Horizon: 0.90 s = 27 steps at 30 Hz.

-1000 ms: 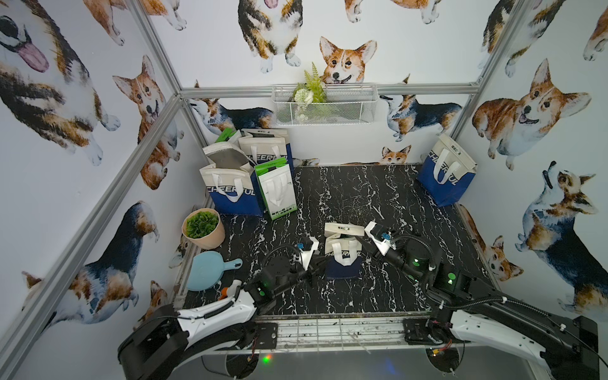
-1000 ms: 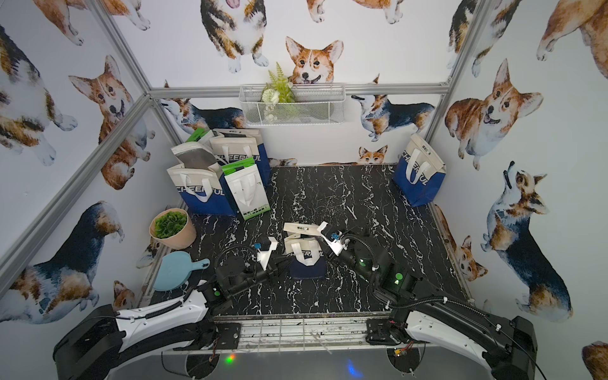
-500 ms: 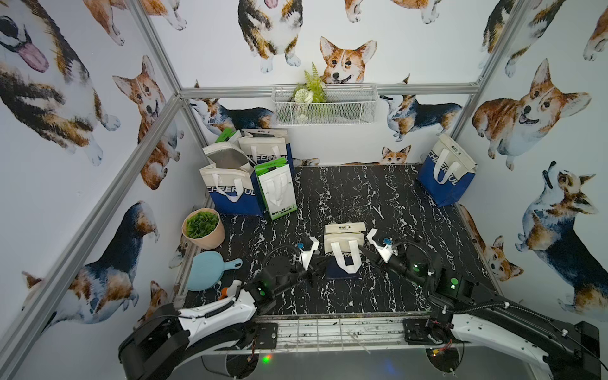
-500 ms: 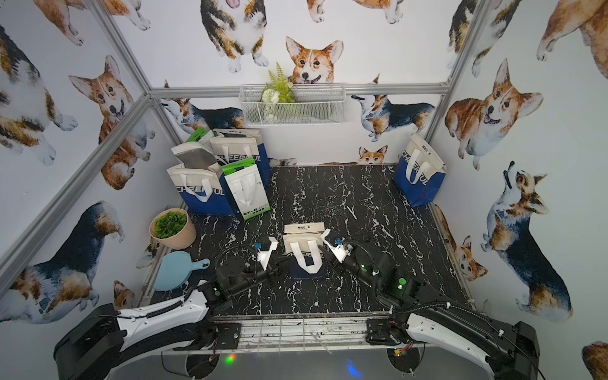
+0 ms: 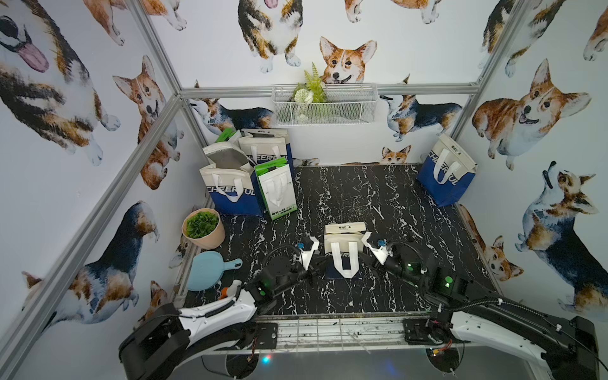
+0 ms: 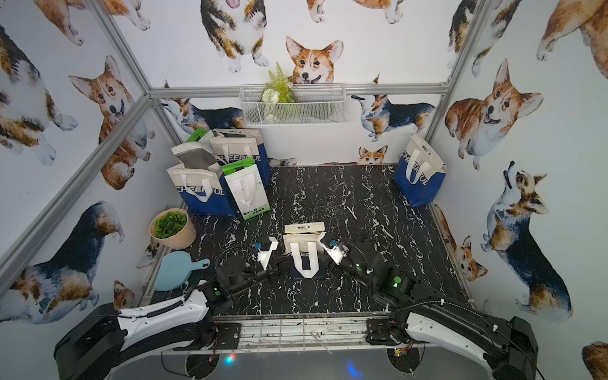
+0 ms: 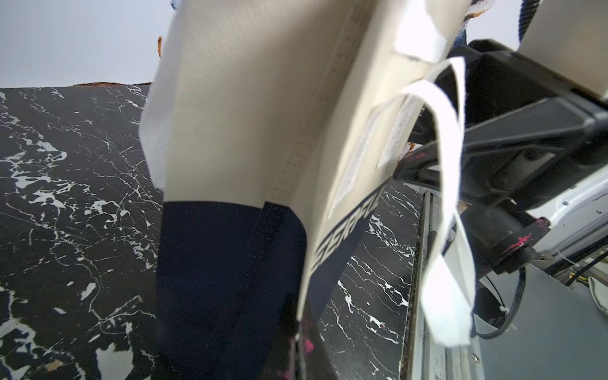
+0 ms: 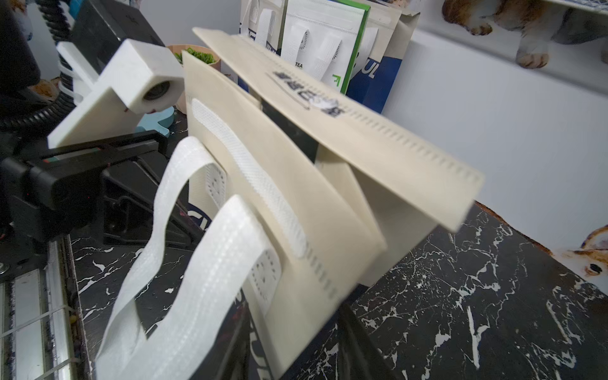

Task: Open the takeout bag
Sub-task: Open the takeout bag at the center of the board.

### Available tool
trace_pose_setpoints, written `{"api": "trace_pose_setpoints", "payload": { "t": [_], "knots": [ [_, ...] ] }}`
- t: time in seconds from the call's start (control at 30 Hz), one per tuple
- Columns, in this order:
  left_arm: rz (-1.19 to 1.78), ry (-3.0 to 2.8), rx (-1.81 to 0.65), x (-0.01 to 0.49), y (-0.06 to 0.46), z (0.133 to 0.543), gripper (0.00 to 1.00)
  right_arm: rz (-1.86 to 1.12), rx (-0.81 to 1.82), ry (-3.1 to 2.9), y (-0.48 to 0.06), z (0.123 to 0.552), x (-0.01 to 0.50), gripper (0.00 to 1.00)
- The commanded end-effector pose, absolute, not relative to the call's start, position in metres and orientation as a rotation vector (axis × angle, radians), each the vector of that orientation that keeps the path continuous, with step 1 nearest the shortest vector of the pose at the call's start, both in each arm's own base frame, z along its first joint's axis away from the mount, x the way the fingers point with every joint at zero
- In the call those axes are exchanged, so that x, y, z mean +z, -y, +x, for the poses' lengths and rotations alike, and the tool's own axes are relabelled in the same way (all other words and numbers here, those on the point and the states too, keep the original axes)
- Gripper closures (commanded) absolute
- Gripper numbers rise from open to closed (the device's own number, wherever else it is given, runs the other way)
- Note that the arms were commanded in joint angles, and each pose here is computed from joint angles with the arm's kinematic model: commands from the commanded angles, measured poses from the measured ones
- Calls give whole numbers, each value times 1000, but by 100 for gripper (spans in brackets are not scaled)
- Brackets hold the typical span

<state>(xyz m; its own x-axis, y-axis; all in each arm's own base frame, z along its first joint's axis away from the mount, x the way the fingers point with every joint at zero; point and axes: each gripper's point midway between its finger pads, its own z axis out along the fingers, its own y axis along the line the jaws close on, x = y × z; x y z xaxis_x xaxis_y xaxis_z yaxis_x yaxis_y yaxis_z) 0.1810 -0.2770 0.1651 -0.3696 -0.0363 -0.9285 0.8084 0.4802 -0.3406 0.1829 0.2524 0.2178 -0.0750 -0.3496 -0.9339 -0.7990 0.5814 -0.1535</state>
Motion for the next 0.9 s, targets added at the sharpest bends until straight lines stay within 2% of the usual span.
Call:
{"api": "trace_pose_setpoints", "payload": {
  "t": [0.0, 0.5, 0.67, 0.8, 0.83, 0.87],
  "knots": [
    [661, -1704, -1051, 169, 278, 181, 100, -956, 533, -1661, -257, 181, 222, 56],
    [662, -1704, -1051, 169, 278, 181, 100, -998, 559, -1677, -268, 180, 214, 56],
    [662, -1703, -1051, 169, 278, 181, 100, -1031, 610, -1657, -280, 177, 214, 76],
    [660, -1702, -1050, 169, 278, 181, 100, -1051, 637, -1641, -288, 176, 216, 100],
    [658, -1699, -1048, 170, 277, 181, 100, -1057, 638, -1638, -290, 176, 217, 100],
    [654, -1697, -1047, 170, 276, 181, 94, -1059, 636, -1639, -290, 176, 217, 100]
  ]
}}
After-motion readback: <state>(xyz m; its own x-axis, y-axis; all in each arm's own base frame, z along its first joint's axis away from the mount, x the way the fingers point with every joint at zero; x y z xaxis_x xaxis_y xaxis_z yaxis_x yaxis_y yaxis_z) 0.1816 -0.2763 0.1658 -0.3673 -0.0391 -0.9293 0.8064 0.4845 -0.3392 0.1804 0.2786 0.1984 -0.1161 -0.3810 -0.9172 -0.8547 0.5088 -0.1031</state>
